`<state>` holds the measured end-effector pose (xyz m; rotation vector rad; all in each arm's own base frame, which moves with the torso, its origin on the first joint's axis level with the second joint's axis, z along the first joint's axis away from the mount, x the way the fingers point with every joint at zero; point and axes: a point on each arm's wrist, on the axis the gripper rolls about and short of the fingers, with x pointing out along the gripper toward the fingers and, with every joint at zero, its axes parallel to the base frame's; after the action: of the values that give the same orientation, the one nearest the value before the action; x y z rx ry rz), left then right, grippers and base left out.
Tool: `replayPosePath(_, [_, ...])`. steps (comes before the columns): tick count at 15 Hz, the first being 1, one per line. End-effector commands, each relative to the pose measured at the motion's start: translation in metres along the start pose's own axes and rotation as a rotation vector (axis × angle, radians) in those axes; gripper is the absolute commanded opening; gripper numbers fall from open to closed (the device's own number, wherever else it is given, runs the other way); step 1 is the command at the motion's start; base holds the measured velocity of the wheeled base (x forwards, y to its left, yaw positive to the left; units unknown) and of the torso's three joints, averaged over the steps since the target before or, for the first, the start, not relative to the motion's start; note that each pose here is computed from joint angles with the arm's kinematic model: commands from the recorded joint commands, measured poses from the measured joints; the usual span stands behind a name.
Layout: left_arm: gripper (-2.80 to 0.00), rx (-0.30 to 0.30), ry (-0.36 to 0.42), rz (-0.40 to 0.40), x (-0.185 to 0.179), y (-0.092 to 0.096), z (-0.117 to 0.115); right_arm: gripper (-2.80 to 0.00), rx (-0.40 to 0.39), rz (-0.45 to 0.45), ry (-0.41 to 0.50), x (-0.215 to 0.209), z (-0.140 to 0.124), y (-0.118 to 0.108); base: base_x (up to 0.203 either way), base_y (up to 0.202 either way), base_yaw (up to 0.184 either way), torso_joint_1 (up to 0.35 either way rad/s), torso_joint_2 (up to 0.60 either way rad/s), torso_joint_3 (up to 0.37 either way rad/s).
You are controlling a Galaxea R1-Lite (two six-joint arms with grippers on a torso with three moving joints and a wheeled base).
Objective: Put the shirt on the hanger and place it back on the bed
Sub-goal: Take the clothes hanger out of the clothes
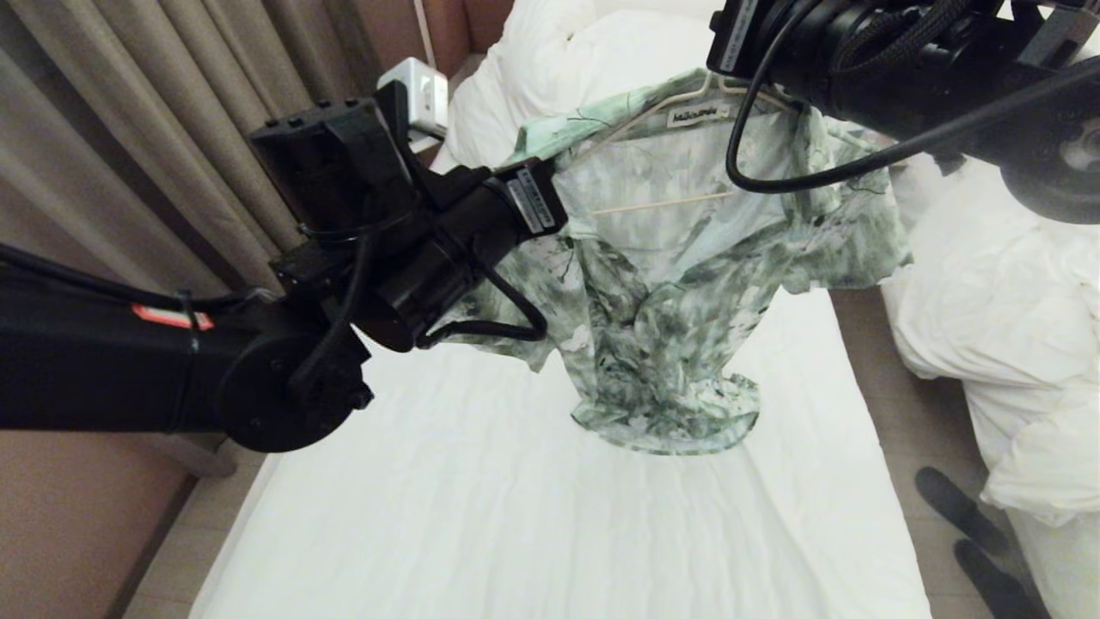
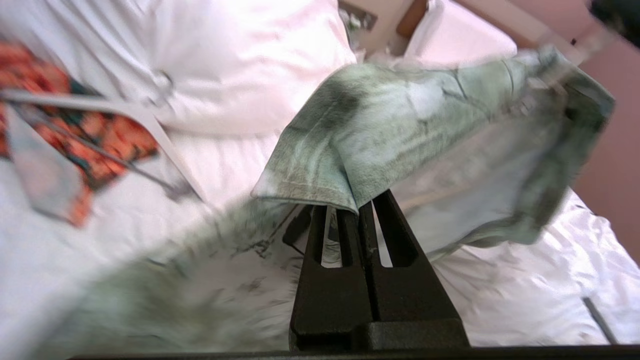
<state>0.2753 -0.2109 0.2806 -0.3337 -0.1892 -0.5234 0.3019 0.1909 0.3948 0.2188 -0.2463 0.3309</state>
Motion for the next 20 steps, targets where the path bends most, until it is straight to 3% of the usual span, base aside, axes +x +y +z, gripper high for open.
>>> replayPosePath(1, [-2.8,0.015,-0.033,0.008,-0.003,0.02,0.015,-2.8,-0.005,-0.027,-0.02,0.001,0.006,-0.011,0.0,0.0,0.0,0.0,0.0,0.0])
replayPosePath(5, [-2.8,0.046,0.017,-0.051,-0.006,0.04,0.012,-2.8,-0.038,-0.053,-0.026,0.003,0.007,-0.02,0.0,0.0,0.0,0.0,0.0,0.0])
replayPosePath(9, [-2.8,0.153,0.118,-0.201,-0.022,0.055,0.0,-2.8,-0.06,-0.063,-0.056,0.007,0.008,-0.025,0.0,0.0,0.0,0.0,0.0,0.0])
replayPosePath(13, [-2.8,0.152,0.165,-0.197,-0.014,0.06,-0.018,-2.8,-0.065,-0.059,-0.058,0.006,0.009,-0.024,0.0,0.0,0.0,0.0,0.0,0.0])
replayPosePath(15, [-2.8,0.204,0.161,-0.17,-0.01,0.072,-0.018,-2.8,-0.066,-0.058,-0.052,0.006,0.008,-0.023,0.0,0.0,0.0,0.0,0.0,0.0])
replayPosePath(20, [-2.8,0.211,0.192,-0.161,0.002,0.077,-0.037,-2.8,-0.065,-0.054,-0.045,0.007,0.005,-0.022,0.0,0.0,0.0,0.0,0.0,0.0])
